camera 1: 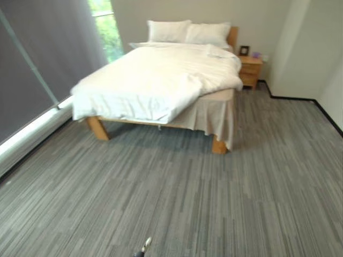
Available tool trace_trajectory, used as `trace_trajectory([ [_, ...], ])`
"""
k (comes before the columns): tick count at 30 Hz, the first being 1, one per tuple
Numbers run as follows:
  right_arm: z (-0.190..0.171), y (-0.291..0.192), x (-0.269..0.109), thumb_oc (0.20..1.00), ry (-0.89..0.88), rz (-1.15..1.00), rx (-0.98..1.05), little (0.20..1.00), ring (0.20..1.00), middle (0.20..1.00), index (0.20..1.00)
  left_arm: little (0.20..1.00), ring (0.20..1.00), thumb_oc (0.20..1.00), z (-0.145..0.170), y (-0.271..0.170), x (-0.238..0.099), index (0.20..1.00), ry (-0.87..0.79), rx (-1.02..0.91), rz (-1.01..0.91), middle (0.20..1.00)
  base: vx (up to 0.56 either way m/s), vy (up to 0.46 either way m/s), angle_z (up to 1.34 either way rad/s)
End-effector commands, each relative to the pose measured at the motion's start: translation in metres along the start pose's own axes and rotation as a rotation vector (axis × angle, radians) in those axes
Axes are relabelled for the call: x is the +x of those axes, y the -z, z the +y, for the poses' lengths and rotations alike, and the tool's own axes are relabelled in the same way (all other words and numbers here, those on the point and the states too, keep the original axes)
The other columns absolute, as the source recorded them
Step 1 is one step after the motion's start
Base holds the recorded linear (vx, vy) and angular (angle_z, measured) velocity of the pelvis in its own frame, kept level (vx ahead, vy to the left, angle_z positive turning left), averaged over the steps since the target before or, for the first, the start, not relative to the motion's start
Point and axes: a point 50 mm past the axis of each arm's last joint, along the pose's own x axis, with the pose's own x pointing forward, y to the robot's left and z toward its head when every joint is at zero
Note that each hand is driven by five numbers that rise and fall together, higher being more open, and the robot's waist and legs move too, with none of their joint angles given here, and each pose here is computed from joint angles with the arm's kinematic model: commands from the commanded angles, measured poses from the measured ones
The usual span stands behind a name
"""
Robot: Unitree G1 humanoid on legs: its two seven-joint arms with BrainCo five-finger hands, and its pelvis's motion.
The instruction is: Making the bed.
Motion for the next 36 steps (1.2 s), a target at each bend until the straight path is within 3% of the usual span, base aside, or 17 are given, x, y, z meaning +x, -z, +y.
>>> trace_trajectory([
  [1, -0.012, -0.037, 0.001, 1.0, 0.026, -0.098, 0.027, 1.0, 1.0, 1.0, 1.0, 1.0, 1.0, 1.0, -0.002, -0.008, 0.003, 1.0, 0.007, -0.031, 0.01, 1.0, 0.0, 0.0, 0.0],
  [5, -0.016, -0.043, 0.001, 1.0, 0.044, -0.125, 0.146, 1.0, 1.0, 1.0, 1.0, 1.0, 1.0, 1.0, 0.001, -0.005, 0.002, 1.0, -0.016, -0.247, 0.011, 1.0, 0.0, -0.009, -0.01],
  [12, -0.045, -0.133, -0.022, 1.0, 0.053, -0.525, 0.294, 1.0, 1.0, 1.0, 1.0, 1.0, 1.0, 1.0, 0.018, -0.073, 0.007, 1.0, -0.037, -0.253, -0.202, 1.0, -0.02, 0.013, -0.06],
  [15, -0.059, -0.176, -0.051, 1.0, 0.058, -0.764, 0.301, 1.0, 1.0, 1.0, 1.0, 1.0, 1.0, 1.0, 0.026, -0.13, -0.006, 1.0, -0.012, -0.224, -0.446, 1.0, -0.04, 0.033, -0.19],
  [16, -0.063, -0.195, -0.075, 1.0, 0.033, -0.919, 0.323, 1.0, 1.0, 1.0, 1.0, 1.0, 1.0, 1.0, 0.031, -0.166, -0.026, 1.0, 0.005, -0.204, -0.633, 1.0, -0.03, 0.014, -0.02],
  [19, -0.066, -0.198, -0.083, 1.0, 0.033, -0.959, 0.32, 1.0, 1.0, 1.0, 1.0, 1.0, 1.0, 1.0, 0.031, -0.178, -0.036, 1.0, 0.033, -0.185, -0.707, 1.0, 0.0, 0.0, 0.0],
  [20, -0.068, -0.21, -0.113, 1.0, 0.037, -1.119, 0.285, 1.0, 1.0, 1.0, 1.0, 1.0, 1.0, 1.0, 0.038, -0.199, -0.066, 1.0, 0.052, -0.155, -0.88, 1.0, 0.0, 0.0, 0.0],
  [22, -0.063, -0.213, -0.124, 1.0, 0.025, -1.186, 0.26, 1.0, 1.0, 1.0, 1.0, 1.0, 1.0, 1.0, 0.042, -0.207, -0.08, 1.0, 0.019, -0.103, -0.963, 1.0, 0.0, 0.0, 0.0],
  [27, -0.059, -0.207, -0.113, 1.0, 0.101, -1.131, 0.147, 1.0, 1.0, 1.0, 1.0, 1.0, 1.0, 1.0, 0.041, -0.205, -0.073, 1.0, -0.077, 0.009, -0.945, 1.0, 0.01, 0.015, 0.05],
  [36, -0.055, -0.208, -0.113, 1.0, 0.16, -1.126, 0.054, 1.0, 1.0, 1.0, 1.0, 1.0, 1.0, 1.0, 0.047, -0.189, -0.069, 1.0, -0.11, -0.173, -0.91, 1.0, 0.01, 0.073, -0.08],
])
